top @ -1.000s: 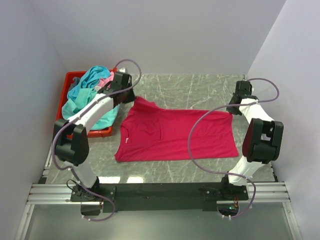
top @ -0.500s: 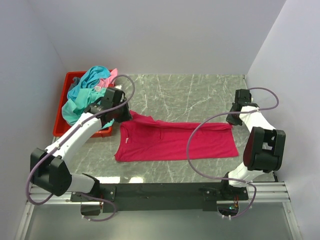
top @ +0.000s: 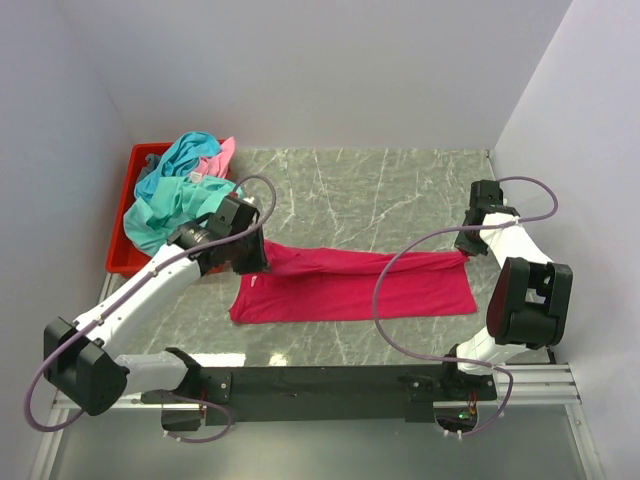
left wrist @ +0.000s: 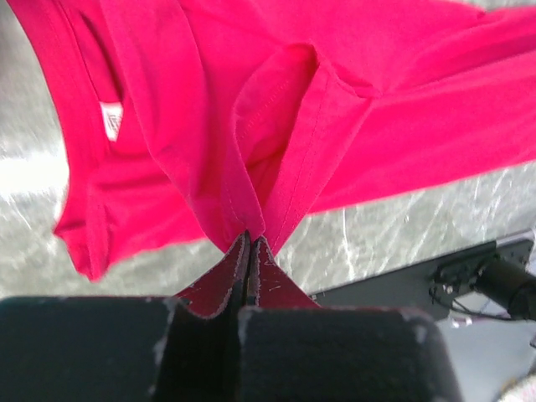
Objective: Fold and stack the t-shirts
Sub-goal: Fold the tshirt
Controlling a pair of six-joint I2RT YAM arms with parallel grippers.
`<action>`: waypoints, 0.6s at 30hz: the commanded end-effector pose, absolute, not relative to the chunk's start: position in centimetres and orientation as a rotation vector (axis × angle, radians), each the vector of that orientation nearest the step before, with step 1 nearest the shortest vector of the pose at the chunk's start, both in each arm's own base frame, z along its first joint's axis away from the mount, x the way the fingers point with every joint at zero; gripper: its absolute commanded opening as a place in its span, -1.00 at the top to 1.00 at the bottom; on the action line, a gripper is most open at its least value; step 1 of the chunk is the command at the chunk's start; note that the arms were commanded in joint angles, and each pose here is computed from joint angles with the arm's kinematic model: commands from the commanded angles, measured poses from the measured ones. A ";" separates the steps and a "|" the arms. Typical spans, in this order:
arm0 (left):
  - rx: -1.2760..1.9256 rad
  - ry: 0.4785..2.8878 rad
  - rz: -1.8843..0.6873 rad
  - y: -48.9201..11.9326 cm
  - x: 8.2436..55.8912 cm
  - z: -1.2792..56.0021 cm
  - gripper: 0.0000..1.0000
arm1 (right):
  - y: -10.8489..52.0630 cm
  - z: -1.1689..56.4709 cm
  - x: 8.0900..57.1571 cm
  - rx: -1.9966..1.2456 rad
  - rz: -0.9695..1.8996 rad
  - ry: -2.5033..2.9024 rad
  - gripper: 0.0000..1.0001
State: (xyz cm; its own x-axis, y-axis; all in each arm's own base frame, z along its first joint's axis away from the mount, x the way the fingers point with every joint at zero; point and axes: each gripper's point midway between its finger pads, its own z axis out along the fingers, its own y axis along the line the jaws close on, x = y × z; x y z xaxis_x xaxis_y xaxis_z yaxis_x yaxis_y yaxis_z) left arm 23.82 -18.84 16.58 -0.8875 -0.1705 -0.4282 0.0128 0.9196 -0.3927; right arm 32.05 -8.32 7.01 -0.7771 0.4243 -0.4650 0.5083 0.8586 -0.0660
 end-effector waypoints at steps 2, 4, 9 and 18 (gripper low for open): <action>-0.142 2.650 -0.584 -19.3 21.1 17.1 0.99 | -9.3 8.3 32.5 0.668 -0.313 2.566 1.00; -0.147 2.672 -0.591 -19.4 20.1 16.8 0.99 | -9.3 8.2 32.5 0.669 -0.313 2.569 1.00; -0.157 2.703 -0.624 -19.7 18.3 16.2 0.99 | -9.3 7.9 32.2 0.677 -0.317 2.572 1.00; -0.140 2.786 -0.589 -19.2 16.4 14.6 -0.21 | -9.5 7.0 30.9 0.696 -0.357 2.603 1.00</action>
